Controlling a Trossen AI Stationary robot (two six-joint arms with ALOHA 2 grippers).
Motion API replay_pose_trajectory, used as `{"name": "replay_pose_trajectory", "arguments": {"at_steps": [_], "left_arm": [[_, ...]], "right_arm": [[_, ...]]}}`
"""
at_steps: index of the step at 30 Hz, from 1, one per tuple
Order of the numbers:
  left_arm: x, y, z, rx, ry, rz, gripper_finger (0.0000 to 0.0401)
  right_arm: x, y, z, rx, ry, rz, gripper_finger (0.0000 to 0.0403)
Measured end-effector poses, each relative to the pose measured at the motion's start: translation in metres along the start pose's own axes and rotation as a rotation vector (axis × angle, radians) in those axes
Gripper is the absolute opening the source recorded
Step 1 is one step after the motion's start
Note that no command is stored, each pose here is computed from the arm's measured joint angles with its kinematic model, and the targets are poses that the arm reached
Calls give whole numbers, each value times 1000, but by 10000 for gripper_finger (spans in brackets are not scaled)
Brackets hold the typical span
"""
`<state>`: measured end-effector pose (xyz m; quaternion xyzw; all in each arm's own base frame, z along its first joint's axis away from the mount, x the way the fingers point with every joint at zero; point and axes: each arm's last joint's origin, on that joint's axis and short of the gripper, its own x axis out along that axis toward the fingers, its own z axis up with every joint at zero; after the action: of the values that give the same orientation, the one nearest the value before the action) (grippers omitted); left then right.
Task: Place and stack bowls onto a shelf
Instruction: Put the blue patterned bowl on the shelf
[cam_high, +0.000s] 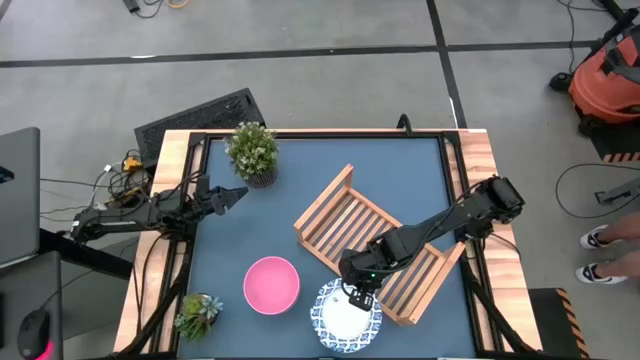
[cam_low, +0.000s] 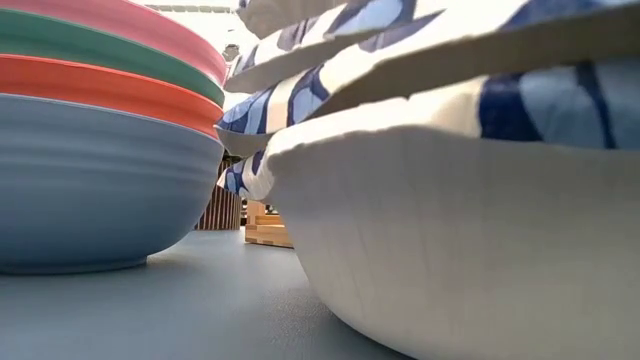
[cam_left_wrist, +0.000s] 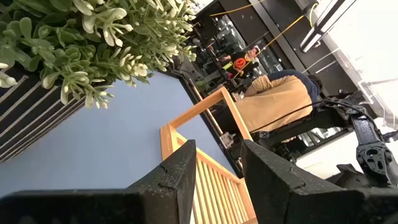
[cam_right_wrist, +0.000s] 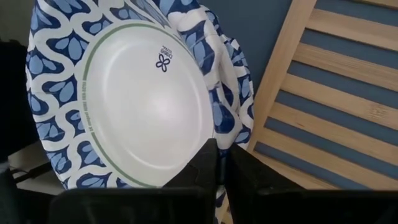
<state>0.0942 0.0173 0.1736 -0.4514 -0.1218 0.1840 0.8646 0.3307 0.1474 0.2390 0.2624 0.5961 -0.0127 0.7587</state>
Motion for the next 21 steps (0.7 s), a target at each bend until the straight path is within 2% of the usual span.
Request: {"name": "replay_pose_trajectory", "arguments": {"at_steps": [6, 16, 21], "left_arm": [[0, 0, 0, 12, 0, 0, 112], [0, 0, 0, 18, 0, 0, 112], [0, 0, 0, 17, 0, 0, 112]], "right_arm": [[0, 0, 0, 0, 0, 0, 53], [-1, -3, 3, 9, -3, -2, 112], [-1, -3, 3, 7, -3, -2, 122]]}}
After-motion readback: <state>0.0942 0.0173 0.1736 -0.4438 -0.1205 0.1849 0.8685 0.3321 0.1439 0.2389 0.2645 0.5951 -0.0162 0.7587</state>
